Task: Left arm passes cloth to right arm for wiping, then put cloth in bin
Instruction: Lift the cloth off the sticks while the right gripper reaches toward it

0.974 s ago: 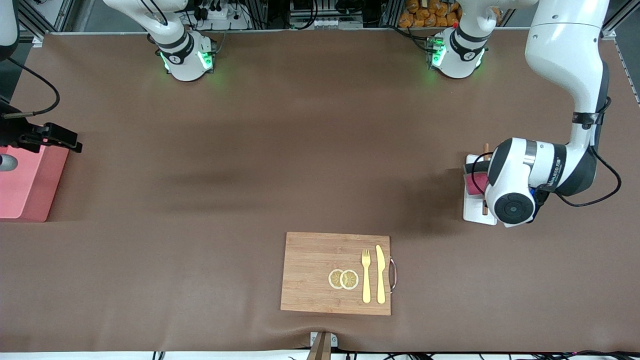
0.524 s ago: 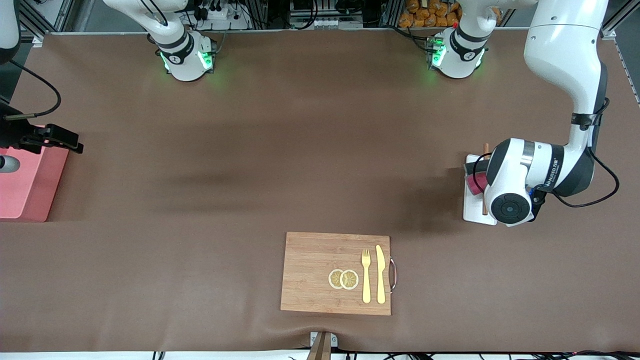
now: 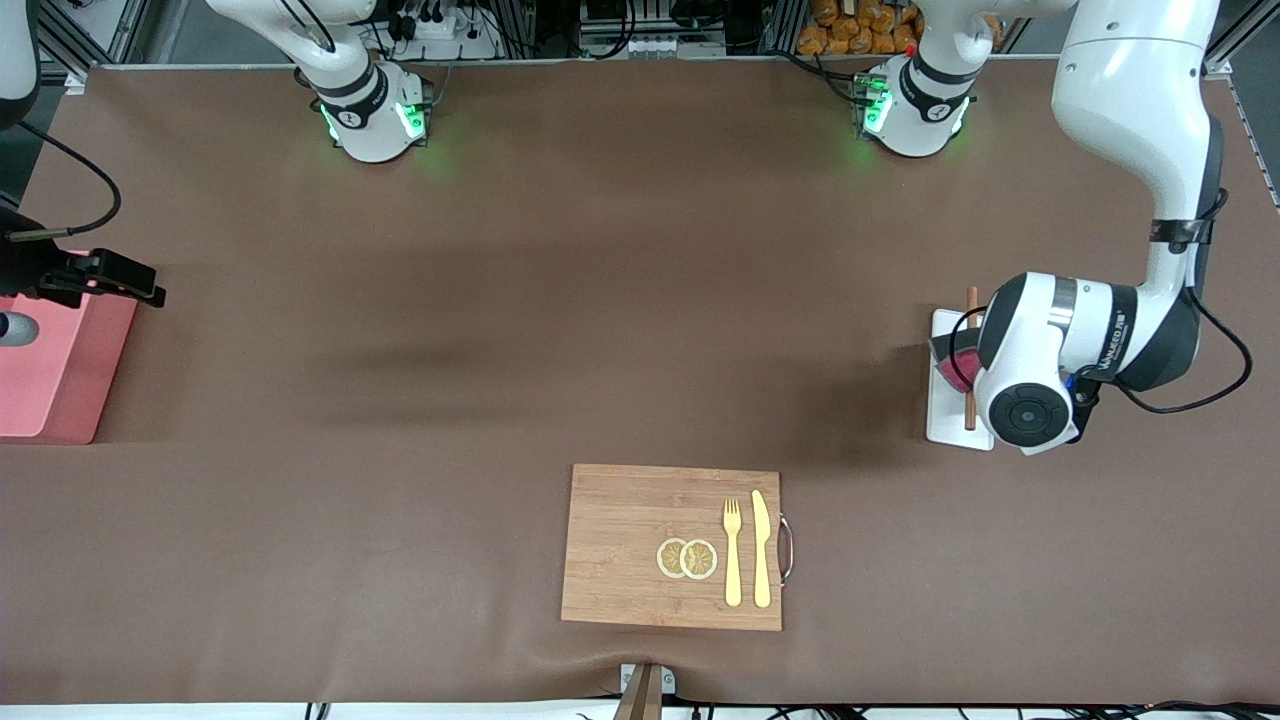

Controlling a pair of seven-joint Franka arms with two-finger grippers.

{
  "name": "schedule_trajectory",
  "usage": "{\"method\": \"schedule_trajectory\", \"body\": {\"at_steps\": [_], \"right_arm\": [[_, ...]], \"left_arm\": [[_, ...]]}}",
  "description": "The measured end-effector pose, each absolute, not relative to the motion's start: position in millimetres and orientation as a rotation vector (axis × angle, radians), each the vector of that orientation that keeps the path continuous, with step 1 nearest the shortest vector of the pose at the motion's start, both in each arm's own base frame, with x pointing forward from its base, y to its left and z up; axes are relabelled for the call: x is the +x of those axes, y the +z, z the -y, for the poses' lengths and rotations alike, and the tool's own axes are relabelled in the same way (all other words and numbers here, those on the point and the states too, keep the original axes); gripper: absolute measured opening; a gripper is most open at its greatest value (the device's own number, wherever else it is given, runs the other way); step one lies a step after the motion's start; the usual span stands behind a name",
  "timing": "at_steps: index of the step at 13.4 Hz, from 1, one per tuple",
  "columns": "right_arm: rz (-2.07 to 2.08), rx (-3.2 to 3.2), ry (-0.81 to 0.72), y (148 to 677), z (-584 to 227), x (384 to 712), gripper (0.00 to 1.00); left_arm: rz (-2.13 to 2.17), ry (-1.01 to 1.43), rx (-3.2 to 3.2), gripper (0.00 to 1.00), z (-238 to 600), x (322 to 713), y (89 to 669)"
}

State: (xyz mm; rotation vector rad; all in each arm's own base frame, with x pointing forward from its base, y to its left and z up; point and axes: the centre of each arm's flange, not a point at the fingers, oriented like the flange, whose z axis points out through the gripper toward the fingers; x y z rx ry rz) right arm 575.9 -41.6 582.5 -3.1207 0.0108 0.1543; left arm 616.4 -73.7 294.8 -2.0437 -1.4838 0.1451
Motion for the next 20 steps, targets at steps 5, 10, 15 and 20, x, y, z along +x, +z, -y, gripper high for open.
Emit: {"method": "schedule_trajectory", "body": {"at_steps": [5,10,15,20], "right_arm": [[-0.023,-3.113,0.152,584,31,577,1.0],[-0.407,-2.937,0.262,586,4,570,1.0],[-0.966,-2.653,0.496,575,-86,571,1.0],[-1.316,-2.351,0.811,528,-184,584,1.0]], "left_arm": [[1.479,0.063,-2.184,0.06,134,612,402],[1.433,0.143,-2.407,0.06,223,588,453],[1.482,0.33,-2.674,0.06,302,571,491],[1.616,0.518,-2.895,0.06,367,563,509]]}}
